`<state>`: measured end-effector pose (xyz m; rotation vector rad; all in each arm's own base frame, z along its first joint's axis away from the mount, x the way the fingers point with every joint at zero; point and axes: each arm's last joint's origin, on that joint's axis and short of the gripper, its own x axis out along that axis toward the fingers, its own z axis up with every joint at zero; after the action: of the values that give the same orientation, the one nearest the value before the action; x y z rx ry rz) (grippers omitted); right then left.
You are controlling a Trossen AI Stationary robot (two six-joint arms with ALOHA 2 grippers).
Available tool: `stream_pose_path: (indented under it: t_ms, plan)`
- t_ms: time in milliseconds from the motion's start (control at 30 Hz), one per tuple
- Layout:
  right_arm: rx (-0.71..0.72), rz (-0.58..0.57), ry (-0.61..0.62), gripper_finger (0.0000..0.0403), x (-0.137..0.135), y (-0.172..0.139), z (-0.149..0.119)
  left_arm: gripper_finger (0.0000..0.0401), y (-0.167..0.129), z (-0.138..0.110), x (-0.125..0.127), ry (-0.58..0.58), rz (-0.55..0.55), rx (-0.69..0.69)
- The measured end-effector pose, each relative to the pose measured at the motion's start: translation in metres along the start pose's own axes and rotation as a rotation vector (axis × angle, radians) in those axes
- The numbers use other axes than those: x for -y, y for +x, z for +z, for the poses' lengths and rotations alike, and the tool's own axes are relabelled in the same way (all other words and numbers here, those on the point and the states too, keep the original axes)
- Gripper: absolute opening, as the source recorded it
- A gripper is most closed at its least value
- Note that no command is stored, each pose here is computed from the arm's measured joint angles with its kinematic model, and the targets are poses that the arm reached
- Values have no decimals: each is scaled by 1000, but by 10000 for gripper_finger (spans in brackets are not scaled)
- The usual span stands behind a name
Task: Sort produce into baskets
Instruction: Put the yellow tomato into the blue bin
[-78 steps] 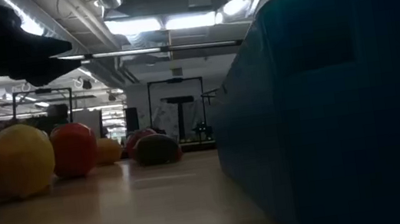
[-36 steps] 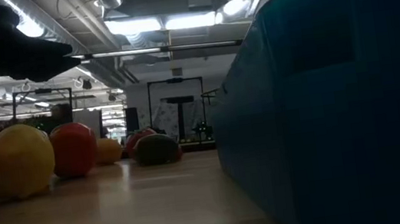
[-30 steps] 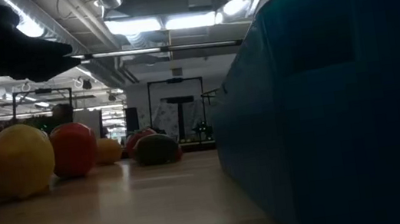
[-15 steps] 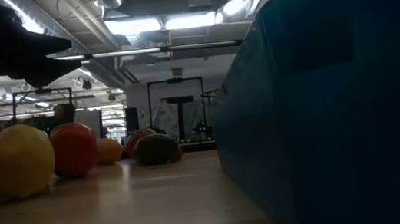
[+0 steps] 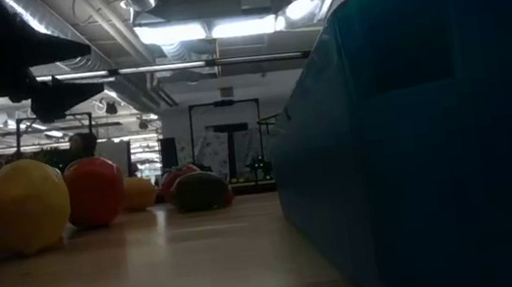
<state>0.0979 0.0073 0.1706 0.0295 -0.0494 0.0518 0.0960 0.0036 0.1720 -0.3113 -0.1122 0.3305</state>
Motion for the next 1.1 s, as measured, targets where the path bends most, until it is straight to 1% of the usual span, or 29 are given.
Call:
stream_pose_path:
  t_ms: [167, 267, 400, 467, 567, 633, 700, 933, 1100]
  plan:
    - [0, 0, -1, 1, 0, 0, 0, 400, 0, 0, 0, -82, 0, 0]
    - [0, 0, 1, 1, 0, 0, 0, 400, 0, 0, 0, -106, 5, 2]
    - [0, 0, 4, 1, 0, 0, 0, 400, 0, 1, -1, -125, 43, 19]
    - [1, -7, 28, 1, 0, 0, 0, 400, 0, 3, -1, -129, 49, 43]
    - [7, -66, 133, 10, 2, 0, 0, 400, 1, 8, 1, -105, 45, 92]
    - [15, -109, 213, 28, 3, 0, 0, 400, 3, 10, 2, -69, 47, 113]
    - [22, -140, 259, 55, 4, 0, 0, 400, 5, 12, 3, -42, 62, 110]
    - [32, -185, 262, 169, 5, -1, 0, 400, 19, 19, 12, 4, 96, 18]
    - [35, -197, 264, 227, 6, -1, 0, 400, 36, 29, 24, 83, 117, -55]
